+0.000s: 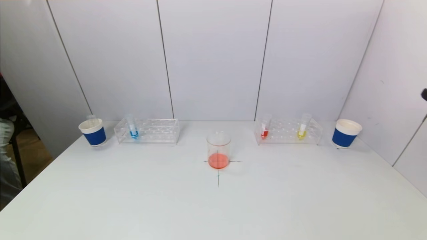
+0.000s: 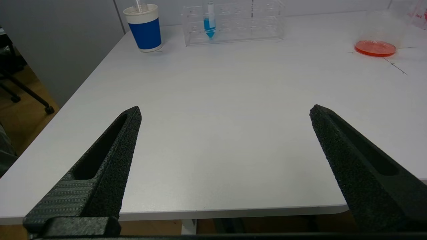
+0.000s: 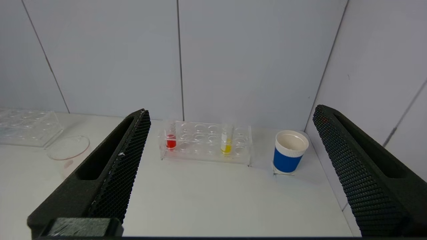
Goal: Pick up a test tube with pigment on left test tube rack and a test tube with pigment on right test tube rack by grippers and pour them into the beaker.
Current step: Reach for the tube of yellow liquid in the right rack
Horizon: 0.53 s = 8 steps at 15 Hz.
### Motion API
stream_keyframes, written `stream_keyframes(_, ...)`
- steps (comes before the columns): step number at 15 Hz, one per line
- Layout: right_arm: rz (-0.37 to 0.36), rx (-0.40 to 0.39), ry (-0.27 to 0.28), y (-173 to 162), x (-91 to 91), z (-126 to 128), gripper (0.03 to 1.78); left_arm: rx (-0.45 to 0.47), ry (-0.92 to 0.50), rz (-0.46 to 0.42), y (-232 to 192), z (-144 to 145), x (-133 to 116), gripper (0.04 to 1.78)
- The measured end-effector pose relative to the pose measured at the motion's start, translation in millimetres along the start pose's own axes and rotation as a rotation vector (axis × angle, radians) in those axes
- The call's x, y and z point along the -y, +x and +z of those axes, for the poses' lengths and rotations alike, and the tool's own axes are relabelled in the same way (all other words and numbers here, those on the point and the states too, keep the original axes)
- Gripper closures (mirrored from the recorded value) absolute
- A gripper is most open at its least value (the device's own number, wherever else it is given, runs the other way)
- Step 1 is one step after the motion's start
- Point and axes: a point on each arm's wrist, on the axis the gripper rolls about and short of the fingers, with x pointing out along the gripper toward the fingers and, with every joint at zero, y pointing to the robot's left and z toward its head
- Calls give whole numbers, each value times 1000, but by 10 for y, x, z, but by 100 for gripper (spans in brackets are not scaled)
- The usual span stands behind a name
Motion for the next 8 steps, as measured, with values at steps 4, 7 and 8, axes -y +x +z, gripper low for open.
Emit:
stream_keyframes(4,11,-49,-1,798,4,-219,4,0,0,0,0,0,0,6)
stream_keyframes(7,13,-87,2,1283,0,-519,4,0,0,0,0,0,0,6)
stream_keyframes(8,12,-95,3,1424,-1,-634,4,0,0,0,0,0,0,6)
